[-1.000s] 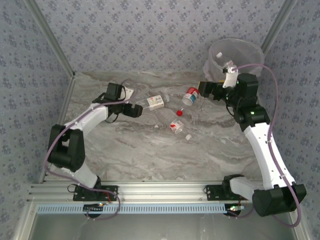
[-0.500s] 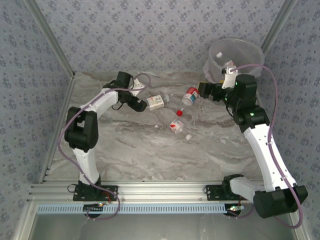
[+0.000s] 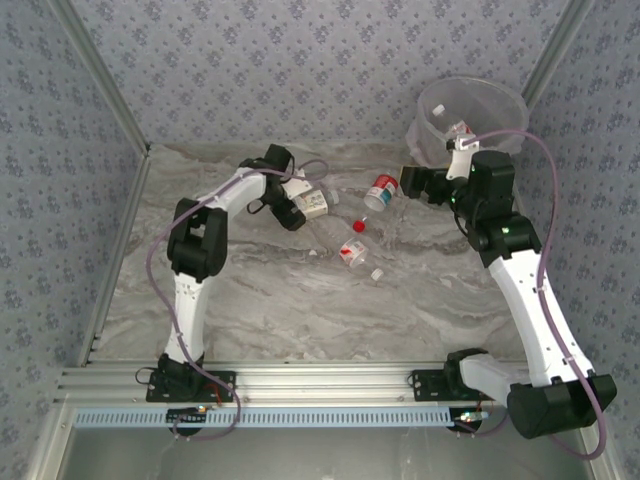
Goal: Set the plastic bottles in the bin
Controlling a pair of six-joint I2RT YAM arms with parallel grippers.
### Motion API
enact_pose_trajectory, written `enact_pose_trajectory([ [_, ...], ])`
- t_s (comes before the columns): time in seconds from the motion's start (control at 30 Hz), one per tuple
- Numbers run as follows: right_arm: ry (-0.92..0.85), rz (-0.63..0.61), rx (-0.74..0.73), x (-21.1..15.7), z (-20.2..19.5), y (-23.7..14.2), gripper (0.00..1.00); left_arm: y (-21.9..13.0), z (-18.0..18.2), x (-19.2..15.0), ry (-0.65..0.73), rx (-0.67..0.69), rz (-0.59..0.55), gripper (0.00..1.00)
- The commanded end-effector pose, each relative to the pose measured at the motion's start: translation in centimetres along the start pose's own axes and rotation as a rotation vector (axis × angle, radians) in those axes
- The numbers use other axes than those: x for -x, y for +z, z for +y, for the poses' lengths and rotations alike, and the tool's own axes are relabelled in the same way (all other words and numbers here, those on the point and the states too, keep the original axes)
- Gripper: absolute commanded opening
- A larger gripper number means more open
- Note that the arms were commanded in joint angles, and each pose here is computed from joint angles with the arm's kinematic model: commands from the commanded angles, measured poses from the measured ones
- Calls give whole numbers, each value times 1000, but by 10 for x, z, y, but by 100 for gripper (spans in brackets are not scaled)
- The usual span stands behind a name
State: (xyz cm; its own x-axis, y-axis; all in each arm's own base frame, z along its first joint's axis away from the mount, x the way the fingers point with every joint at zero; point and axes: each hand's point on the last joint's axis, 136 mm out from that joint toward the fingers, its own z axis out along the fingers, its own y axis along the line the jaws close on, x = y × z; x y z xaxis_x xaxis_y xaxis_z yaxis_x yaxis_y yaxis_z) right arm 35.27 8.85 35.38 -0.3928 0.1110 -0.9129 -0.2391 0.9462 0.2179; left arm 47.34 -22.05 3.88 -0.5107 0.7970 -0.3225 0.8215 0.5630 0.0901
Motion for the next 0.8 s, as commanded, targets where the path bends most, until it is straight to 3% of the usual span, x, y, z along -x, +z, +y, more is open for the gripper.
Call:
enact_pose_trajectory([
  [0.0,-20,-25,-10,10,3,-14,100,7,-9,-11,43,-45,72,94],
  [0.53,6,-33,-47,7,-5,-8,100,2,-8,-18,4,27,46,68],
  [0.77,24,-33,-91,4,-14,-7,100,-5,-9,-21,-40,32,20,51],
])
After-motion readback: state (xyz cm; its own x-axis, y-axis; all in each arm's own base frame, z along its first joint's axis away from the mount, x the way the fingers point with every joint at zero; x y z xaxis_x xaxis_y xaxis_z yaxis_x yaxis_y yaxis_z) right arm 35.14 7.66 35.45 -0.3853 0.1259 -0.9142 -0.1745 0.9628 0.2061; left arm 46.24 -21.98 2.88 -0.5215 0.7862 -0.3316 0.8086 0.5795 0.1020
